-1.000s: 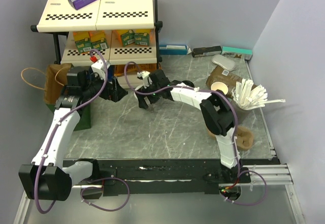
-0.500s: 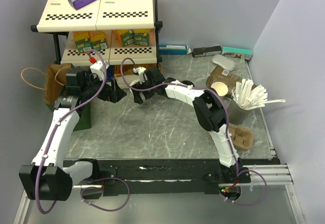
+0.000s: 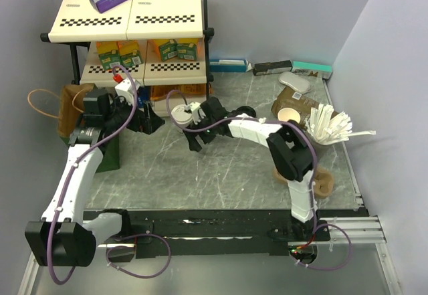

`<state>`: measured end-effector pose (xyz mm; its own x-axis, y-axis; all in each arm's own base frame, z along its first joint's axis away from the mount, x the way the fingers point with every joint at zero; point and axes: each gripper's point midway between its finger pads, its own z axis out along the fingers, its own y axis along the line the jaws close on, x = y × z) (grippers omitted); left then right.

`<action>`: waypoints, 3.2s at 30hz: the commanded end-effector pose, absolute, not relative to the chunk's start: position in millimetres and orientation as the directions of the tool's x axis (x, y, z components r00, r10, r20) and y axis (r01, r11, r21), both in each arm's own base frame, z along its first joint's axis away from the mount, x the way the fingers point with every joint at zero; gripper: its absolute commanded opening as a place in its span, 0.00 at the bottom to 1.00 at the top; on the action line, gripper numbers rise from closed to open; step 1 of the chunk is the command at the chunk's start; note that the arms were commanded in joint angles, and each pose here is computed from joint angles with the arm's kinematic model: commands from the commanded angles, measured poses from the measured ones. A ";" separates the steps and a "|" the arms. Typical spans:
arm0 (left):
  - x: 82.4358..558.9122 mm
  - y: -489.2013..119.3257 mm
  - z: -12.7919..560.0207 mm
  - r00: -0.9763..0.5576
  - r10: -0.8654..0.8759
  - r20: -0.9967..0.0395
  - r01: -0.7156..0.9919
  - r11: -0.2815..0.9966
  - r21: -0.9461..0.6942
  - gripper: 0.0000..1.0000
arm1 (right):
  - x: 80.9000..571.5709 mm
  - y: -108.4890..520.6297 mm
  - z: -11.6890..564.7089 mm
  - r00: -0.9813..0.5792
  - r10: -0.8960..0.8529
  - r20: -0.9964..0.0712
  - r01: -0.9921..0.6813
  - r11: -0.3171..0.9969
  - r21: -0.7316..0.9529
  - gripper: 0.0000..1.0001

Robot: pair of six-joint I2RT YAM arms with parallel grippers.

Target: Pack the takeout coffee

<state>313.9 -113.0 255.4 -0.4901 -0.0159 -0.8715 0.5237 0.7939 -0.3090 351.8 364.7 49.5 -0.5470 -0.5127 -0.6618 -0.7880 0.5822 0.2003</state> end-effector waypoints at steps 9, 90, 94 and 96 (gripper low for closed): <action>320.8 -108.8 250.8 -0.396 0.069 -0.916 0.581 0.791 -0.192 0.99 | 242.1 234.2 202.6 -0.433 -0.487 -0.759 -0.892 0.352 0.283 0.98; 350.4 -211.5 239.9 -0.379 0.144 -0.914 0.784 0.575 -0.235 0.99 | 168.2 -41.2 61.1 -0.496 -0.847 -0.191 -0.862 0.507 -0.014 0.51; 350.5 -211.6 239.0 -0.383 0.142 -0.913 0.782 0.575 -0.239 0.99 | 171.9 -40.3 61.8 -0.505 -0.839 -0.204 -0.854 0.520 -0.020 0.52; 350.3 -211.4 239.2 -0.384 0.142 -0.912 0.781 0.577 -0.240 0.99 | 175.4 -39.5 66.0 -0.504 -0.837 -0.214 -0.852 0.522 -0.031 0.49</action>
